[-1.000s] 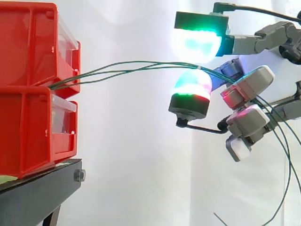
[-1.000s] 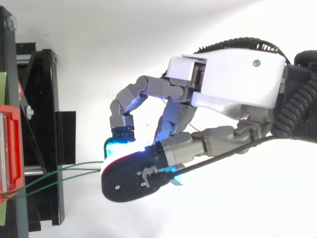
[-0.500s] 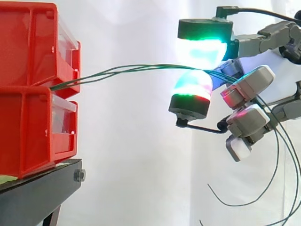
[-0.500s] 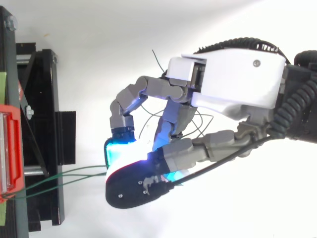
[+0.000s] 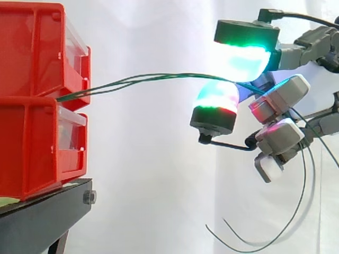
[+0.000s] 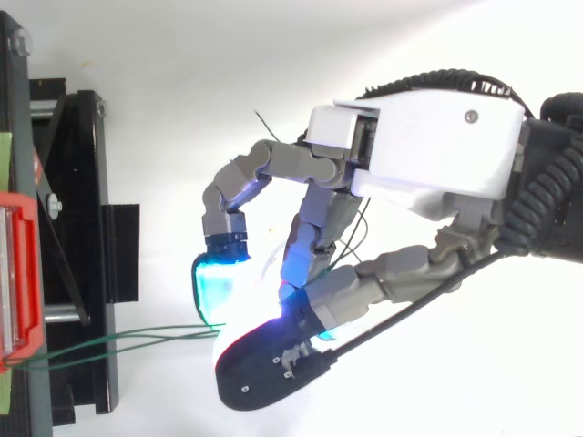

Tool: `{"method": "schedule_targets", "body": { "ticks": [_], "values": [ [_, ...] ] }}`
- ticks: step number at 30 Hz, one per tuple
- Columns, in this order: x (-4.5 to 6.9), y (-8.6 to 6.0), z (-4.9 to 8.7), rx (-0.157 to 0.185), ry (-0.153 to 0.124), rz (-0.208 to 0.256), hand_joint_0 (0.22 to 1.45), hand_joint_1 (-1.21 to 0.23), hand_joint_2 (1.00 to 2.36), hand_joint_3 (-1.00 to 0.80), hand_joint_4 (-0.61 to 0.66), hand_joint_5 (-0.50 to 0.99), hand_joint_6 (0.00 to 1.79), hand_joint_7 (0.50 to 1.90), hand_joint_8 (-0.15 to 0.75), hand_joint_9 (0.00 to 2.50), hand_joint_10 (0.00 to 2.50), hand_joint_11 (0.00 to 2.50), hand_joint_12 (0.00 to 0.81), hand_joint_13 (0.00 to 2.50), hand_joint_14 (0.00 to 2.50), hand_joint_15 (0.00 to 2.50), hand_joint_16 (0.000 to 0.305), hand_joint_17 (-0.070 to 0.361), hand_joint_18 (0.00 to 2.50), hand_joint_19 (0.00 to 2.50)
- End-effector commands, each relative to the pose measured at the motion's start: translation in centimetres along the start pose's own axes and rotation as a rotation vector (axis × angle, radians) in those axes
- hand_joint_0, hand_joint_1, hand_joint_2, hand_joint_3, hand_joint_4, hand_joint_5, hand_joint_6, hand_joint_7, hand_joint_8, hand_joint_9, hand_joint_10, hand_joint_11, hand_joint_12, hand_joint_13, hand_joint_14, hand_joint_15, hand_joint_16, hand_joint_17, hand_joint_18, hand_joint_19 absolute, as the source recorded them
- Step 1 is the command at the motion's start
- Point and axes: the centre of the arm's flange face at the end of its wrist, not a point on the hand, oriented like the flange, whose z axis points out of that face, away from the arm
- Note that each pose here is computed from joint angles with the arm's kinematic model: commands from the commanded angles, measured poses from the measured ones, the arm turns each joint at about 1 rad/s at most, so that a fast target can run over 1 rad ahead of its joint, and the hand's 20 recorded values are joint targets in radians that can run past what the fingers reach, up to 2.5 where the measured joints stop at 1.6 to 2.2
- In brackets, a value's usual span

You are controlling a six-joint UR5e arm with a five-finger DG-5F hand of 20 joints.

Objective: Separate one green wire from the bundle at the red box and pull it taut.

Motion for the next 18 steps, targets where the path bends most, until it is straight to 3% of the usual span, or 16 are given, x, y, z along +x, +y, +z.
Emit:
{"method": "schedule_targets", "body": {
  "ticks": [1,6,10,13,16,18],
  "values": [
    [-0.01,-0.06,0.00,0.001,-0.001,-0.002,0.66,-0.81,1.00,-0.50,0.06,-0.15,0.91,1.01,0.254,1.40,0.02,1.36,0.340,1.20,0.03,0.89,0.049,0.110,0.78,0.67],
    [-0.03,0.01,0.00,0.000,-0.003,-0.002,0.64,-0.76,1.00,-0.50,0.07,-0.15,0.91,1.01,0.246,1.41,0.02,1.37,0.343,1.20,0.03,0.89,0.049,0.109,0.78,0.68],
    [-0.03,-0.06,0.00,0.001,-0.003,-0.002,0.53,-0.53,1.00,-0.50,0.11,-0.14,0.90,0.99,0.266,1.45,0.02,1.35,0.359,1.23,0.03,0.88,0.052,0.117,0.81,0.69],
    [-0.03,0.01,0.00,0.000,-0.003,-0.002,0.49,-0.47,1.00,-0.50,0.12,-0.14,0.90,0.98,0.278,1.48,0.02,1.34,0.378,1.25,0.03,0.88,0.055,0.124,0.84,0.68],
    [-0.03,0.01,0.00,0.000,-0.003,-0.002,0.47,-0.48,1.00,-0.50,0.13,-0.14,0.89,1.00,0.286,1.50,0.02,1.36,0.392,1.28,0.03,0.89,0.058,0.130,0.86,0.67],
    [-0.03,-0.08,-0.01,0.003,-0.003,-0.003,0.45,-0.57,1.00,-0.50,0.14,-0.14,0.89,0.99,0.291,1.50,0.01,1.40,0.390,1.29,0.03,0.92,0.059,0.133,0.87,0.66]
  ]
}}
